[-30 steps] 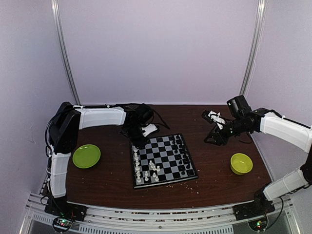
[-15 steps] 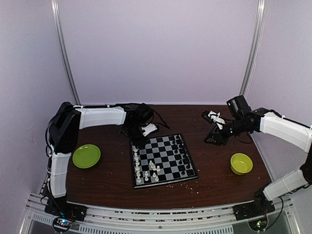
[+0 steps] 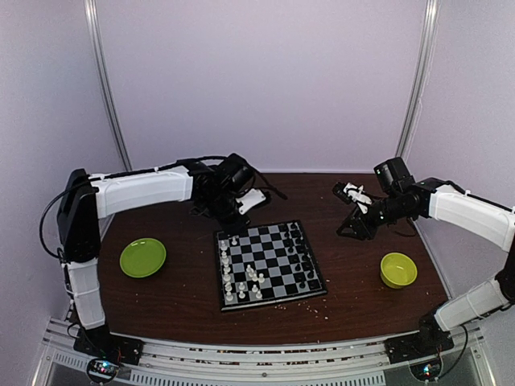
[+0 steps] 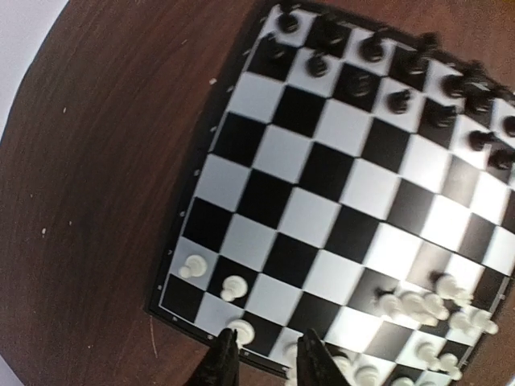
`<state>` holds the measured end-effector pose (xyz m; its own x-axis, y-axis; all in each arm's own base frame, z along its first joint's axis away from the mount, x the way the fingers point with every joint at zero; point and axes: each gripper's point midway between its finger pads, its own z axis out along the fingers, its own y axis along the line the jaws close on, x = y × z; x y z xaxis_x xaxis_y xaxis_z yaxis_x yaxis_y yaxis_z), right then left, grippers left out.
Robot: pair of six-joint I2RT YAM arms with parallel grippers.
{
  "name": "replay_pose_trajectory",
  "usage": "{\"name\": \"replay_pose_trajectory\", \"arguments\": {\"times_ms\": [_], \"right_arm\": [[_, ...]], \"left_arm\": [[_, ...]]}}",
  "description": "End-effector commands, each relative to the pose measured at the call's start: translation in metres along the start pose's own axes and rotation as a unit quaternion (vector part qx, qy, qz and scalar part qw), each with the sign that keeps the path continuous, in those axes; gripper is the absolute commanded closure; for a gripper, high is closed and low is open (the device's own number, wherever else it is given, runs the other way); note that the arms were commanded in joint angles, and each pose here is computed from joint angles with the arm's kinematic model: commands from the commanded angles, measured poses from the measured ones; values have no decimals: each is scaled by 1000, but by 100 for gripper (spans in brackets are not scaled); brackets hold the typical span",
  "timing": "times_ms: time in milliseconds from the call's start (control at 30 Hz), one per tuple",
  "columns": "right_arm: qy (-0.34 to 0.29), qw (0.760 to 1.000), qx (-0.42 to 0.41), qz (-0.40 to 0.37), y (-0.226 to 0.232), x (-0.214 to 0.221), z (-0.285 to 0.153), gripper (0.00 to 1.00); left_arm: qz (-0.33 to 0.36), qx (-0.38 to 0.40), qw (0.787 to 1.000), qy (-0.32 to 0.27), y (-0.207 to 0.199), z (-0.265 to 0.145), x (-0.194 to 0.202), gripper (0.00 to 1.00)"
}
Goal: Set up the chess pieces on the board
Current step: Place the pawn on b2, then pick up the pawn from the chessboard.
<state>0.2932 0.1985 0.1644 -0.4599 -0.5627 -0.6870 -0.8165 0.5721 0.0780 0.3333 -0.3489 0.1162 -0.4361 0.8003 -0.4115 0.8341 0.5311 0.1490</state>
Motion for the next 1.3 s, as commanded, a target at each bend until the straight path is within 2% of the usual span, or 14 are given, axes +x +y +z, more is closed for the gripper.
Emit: {"name": "replay_pose_trajectory", "arguments": {"times_ms": [0, 233, 467, 1033, 1267], "right_arm": [[-6, 1000, 15, -6, -7, -8, -5, 64], [-2, 1000, 17, -6, -8, -6, -4, 64], [0, 1000, 19, -6, -9, -5, -3, 64], [9, 1000, 16, -4, -10, -2, 1, 64], [11, 1000, 15, -4, -10, -1, 2, 64]], "left_arm": [[49, 61, 996, -31, -51, -24, -5, 73], [60, 85, 995, 5, -76, -6, 20, 74], [54, 68, 996, 32, -75, 18, 28, 74], [68, 56, 995, 55, -72, 43, 33, 77], [71, 76, 994, 37, -78, 44, 23, 75]]}}
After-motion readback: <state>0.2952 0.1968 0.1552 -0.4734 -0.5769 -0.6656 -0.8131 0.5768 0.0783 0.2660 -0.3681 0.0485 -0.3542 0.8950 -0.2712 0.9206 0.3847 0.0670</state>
